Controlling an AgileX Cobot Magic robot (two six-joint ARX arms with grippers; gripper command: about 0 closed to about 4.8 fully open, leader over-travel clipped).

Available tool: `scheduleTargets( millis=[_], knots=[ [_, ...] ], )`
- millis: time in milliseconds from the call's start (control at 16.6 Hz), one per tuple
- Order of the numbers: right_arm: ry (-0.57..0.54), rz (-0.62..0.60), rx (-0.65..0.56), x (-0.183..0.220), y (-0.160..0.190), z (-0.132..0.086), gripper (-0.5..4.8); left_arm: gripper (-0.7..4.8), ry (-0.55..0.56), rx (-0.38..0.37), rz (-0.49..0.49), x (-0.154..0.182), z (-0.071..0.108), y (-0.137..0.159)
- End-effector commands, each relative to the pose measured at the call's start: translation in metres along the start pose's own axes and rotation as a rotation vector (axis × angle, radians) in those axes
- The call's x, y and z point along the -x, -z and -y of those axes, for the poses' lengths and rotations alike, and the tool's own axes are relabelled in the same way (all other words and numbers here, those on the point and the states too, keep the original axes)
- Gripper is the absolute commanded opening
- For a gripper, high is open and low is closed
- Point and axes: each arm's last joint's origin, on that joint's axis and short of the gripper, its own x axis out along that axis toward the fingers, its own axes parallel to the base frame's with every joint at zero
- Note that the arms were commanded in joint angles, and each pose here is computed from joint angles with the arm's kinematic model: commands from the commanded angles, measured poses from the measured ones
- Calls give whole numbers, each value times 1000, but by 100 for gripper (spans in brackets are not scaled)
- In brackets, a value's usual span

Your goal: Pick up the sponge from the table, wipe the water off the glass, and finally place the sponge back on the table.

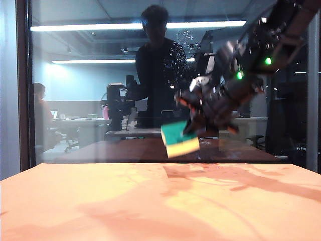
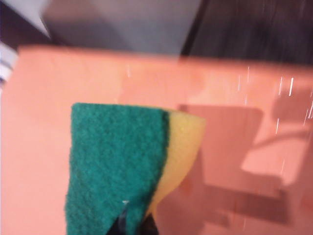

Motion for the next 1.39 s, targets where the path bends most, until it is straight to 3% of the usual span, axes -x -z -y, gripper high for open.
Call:
scheduleTargets(
  millis=[60,422,904,1387],
  knots=[
    [46,117,82,14,-30,-9,-9,79,-3,-25,39,0,0,-5],
    [54,263,164,34,-79,-10,-9,79,-28,-34,58,0,-1,-7],
    [137,506,398,67,-141,-33,-9,79,-28,-33,57,0,-1,-7],
    [223,799,592,91,-168,-32,-9,78,-27,-33,57,0,0,-7]
  ],
)
